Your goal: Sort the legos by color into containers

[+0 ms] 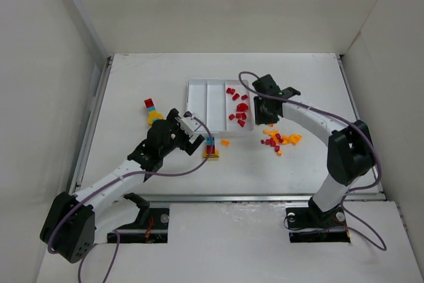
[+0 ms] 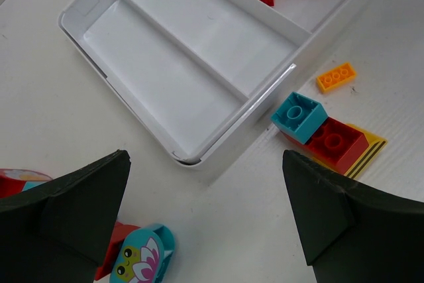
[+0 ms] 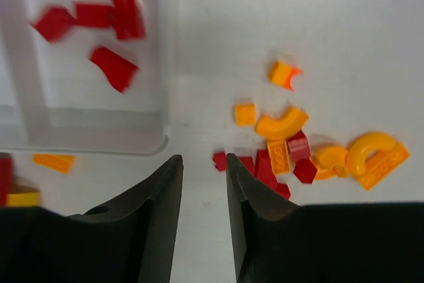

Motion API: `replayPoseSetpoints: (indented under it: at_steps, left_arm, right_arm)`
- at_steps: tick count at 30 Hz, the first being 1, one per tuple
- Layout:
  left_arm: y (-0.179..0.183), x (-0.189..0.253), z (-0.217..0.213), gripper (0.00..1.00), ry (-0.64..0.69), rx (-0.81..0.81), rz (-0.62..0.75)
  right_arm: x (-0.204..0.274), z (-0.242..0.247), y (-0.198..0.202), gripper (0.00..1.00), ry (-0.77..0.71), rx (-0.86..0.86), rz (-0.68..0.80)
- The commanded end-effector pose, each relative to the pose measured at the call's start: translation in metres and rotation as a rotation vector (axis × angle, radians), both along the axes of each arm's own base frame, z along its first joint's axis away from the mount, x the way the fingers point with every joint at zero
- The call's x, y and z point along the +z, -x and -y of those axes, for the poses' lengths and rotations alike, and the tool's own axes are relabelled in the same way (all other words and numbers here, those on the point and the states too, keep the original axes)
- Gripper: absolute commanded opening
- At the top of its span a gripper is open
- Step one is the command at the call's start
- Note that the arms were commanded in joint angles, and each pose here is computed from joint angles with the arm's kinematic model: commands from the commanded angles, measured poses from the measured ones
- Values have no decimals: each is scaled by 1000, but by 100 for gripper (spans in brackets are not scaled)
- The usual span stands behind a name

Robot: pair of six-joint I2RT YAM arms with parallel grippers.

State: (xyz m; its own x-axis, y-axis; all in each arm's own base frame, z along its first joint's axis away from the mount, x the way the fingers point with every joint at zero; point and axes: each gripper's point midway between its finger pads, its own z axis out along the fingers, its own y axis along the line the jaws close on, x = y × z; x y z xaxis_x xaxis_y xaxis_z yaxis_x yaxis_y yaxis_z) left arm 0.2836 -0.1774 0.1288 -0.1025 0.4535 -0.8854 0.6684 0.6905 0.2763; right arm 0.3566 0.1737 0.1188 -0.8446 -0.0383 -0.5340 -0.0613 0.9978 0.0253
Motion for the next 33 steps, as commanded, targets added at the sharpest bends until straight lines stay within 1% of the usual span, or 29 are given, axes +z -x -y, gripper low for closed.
replayPoseSetpoints:
  at_steps: [1,3,6,9,11,12,18,25,33]
  left_arm:
    - [0,10,3,99,35,2,38]
    - [-1,12,3,99,40,2,46]
    - [-1,10,3,99,40,2,46]
    - [-1,10,3,99,47,6,41]
    - [-1,10,3,99,47,6,41]
    - [-1,10,3,99,47,6,41]
    - [-1,10,3,99,47,6,41]
    - [-2,12,2,99,50,14,50]
    - [-3,12,2,99,43,11,55]
  right_arm:
    - [-32,0,29,38,-56,-10,-111]
    - [-48,1,41,38,-64,-11,-152]
    - [-52,0,40,38,-69,-11,-144]
    - [-68,1,40,38,-51,-2,-166]
    - [-76,0,42,35,-47,1,-191]
    - [-81,0,43,35,-40,0,-203]
    - [-85,3,46,35,-33,-13,-207]
    - [-94,21,45,35,20,-55,-220]
    - [-89,30,50,35,56,-69,-224]
